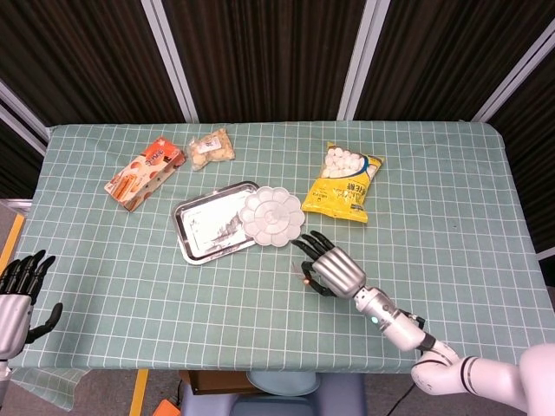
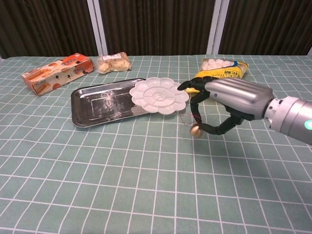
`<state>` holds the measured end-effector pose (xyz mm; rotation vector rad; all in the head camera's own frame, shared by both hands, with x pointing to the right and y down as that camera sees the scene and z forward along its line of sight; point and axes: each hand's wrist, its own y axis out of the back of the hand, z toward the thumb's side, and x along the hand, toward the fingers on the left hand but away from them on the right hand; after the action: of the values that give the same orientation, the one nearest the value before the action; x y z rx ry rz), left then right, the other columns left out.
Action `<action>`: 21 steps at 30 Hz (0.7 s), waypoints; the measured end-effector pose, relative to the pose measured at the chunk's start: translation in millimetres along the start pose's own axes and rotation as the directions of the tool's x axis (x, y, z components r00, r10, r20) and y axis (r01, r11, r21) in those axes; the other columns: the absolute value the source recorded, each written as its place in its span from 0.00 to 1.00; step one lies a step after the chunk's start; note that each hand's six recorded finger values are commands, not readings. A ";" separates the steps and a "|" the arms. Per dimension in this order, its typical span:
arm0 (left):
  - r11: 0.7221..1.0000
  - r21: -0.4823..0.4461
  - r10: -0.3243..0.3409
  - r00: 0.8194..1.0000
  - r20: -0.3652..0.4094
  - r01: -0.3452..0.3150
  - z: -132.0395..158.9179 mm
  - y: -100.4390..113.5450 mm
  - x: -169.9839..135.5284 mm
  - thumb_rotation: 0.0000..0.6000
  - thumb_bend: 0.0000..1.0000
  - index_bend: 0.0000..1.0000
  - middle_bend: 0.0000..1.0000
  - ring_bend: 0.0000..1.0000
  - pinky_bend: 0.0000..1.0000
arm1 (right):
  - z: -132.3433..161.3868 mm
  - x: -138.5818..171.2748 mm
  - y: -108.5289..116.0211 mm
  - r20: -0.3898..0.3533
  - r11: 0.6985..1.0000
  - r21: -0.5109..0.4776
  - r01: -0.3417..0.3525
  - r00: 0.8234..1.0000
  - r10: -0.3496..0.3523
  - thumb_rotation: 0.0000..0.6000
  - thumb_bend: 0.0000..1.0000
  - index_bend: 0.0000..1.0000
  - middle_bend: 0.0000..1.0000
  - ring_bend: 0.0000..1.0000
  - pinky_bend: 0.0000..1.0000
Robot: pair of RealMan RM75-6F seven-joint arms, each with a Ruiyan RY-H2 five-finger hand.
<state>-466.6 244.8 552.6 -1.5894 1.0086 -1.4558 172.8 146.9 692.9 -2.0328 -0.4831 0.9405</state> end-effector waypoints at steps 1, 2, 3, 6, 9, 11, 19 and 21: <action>1.000 0.000 -0.001 1.000 0.002 0.001 0.5 -0.2 -0.3 1.00 0.40 0.00 0.00 0.00 0.07 | -2.4 0.2 0.7 0.008 1.000 0.001 -0.001 1.000 0.001 1.00 0.56 0.81 0.19 0.00 0.00; 1.000 0.001 -0.003 1.000 0.005 0.003 1.2 -0.5 -1.0 1.00 0.40 0.00 0.00 0.00 0.07 | -5.8 2.6 1.1 0.016 1.000 0.006 -0.004 1.000 0.003 1.00 0.56 0.81 0.19 0.00 0.00; 1.000 0.002 -0.004 1.000 0.007 0.004 1.6 -0.5 -1.8 1.00 0.40 0.00 0.00 0.00 0.07 | -11.3 8.8 1.8 0.028 1.000 0.016 -0.005 1.000 0.005 1.00 0.56 0.81 0.19 0.00 0.00; 1.000 0.005 -0.003 1.000 0.004 0.003 0.5 0.0 -2.4 1.00 0.40 0.00 0.00 0.00 0.07 | -23.1 28.8 6.4 0.051 0.999 0.034 0.007 0.999 -0.009 1.00 0.56 0.81 0.19 0.00 0.00; 1.000 0.002 -0.008 1.000 -0.007 0.008 -2.8 -1.5 -0.2 1.00 0.40 0.00 0.00 0.00 0.07 | -20.2 33.6 8.5 0.044 1.000 0.020 0.022 0.999 -0.023 1.00 0.56 0.81 0.19 0.00 0.00; 1.000 0.002 -0.010 1.000 -0.006 0.010 -3.0 -2.7 2.6 1.00 0.40 0.00 0.00 0.00 0.07 | -13.0 25.3 7.1 0.025 1.000 0.007 0.020 0.999 -0.021 1.00 0.56 0.81 0.19 0.00 0.00; 1.000 0.007 -0.002 1.000 -0.002 0.002 -2.6 -2.9 2.6 1.00 0.40 0.00 0.00 0.00 0.07 | -6.5 23.1 -7.3 -0.003 1.000 0.001 0.005 1.000 -0.005 1.00 0.56 0.81 0.19 0.00 0.00; 1.000 0.007 -0.011 1.000 -0.007 0.011 -3.2 -4.6 2.6 1.00 0.40 0.00 0.00 0.00 0.07 | -5.3 22.4 -8.0 -0.008 1.000 -0.002 0.004 1.000 -0.004 1.00 0.56 0.81 0.19 0.00 0.00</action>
<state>-469.4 244.3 558.1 -1.5883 0.9998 -1.4719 191.4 162.8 691.4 -2.0362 -0.4844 0.9300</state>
